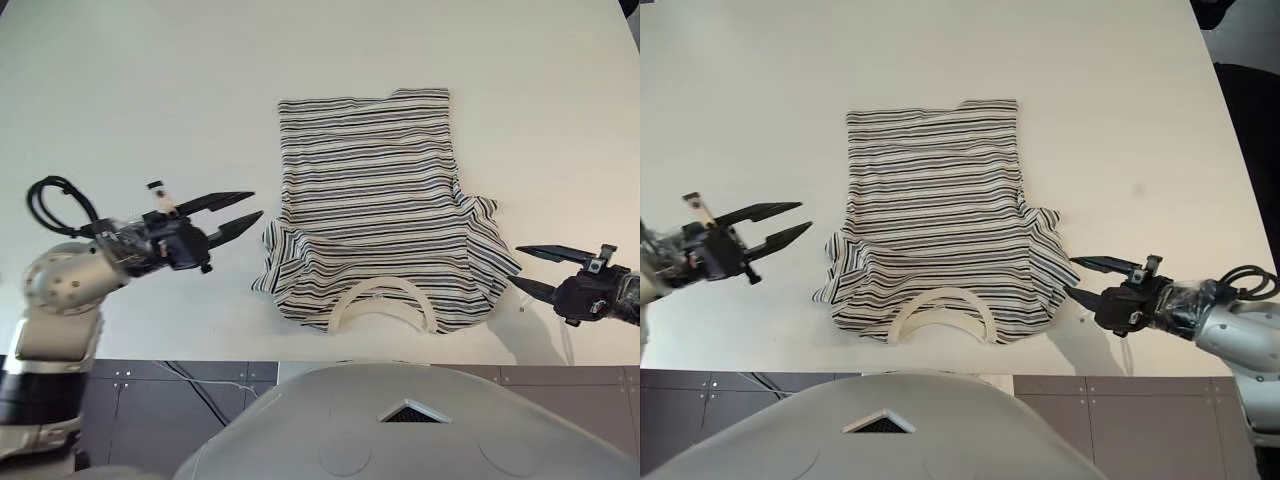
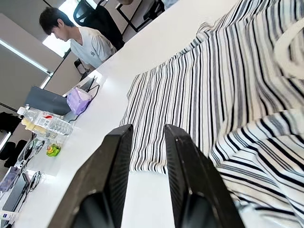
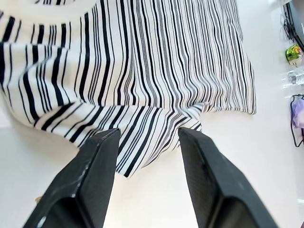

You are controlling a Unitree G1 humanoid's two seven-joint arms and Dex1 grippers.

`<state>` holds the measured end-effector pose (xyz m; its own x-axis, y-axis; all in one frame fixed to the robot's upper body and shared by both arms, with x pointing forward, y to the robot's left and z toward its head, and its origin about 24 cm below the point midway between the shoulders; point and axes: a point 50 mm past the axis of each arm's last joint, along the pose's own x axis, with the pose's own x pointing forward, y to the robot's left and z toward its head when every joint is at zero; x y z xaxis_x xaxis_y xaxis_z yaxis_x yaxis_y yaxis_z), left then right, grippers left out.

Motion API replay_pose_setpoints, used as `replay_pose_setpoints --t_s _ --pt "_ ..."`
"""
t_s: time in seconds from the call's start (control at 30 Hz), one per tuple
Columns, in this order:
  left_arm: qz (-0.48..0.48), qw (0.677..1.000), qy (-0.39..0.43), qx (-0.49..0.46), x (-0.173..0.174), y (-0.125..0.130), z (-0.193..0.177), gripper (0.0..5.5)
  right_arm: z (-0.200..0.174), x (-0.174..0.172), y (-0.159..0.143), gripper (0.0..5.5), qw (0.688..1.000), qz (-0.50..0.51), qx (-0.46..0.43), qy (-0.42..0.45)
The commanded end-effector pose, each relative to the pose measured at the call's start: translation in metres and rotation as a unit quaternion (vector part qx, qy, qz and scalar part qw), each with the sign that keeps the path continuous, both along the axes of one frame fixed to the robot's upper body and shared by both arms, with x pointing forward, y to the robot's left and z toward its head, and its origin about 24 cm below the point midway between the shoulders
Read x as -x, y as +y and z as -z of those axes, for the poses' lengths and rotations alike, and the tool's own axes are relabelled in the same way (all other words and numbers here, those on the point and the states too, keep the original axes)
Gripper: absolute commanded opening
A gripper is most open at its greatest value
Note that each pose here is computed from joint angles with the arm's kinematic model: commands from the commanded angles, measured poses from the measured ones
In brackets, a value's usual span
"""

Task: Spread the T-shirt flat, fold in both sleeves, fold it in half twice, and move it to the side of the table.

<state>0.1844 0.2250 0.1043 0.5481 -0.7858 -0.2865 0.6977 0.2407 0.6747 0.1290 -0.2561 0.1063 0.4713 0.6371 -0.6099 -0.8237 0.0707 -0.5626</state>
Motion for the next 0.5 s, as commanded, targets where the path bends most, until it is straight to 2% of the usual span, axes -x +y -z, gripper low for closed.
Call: replay_pose_setpoints --t_s 0.03,0.27,0.5 --pt "-0.001 0.997 -0.026 -0.076 -0.022 -0.012 0.025 1.2 -0.014 0.003 0.007 2.23 0.998 -0.007 -0.049 -0.026" --pt "0.056 0.984 -0.007 -0.167 -0.01 -0.02 0.066 1.2 -0.017 0.003 0.016 2.23 0.997 -0.02 -0.064 -0.041" --pt "0.105 0.957 0.003 -0.272 0.004 -0.003 0.088 1.2 -0.014 0.002 0.021 2.23 0.997 -0.021 -0.058 -0.045"
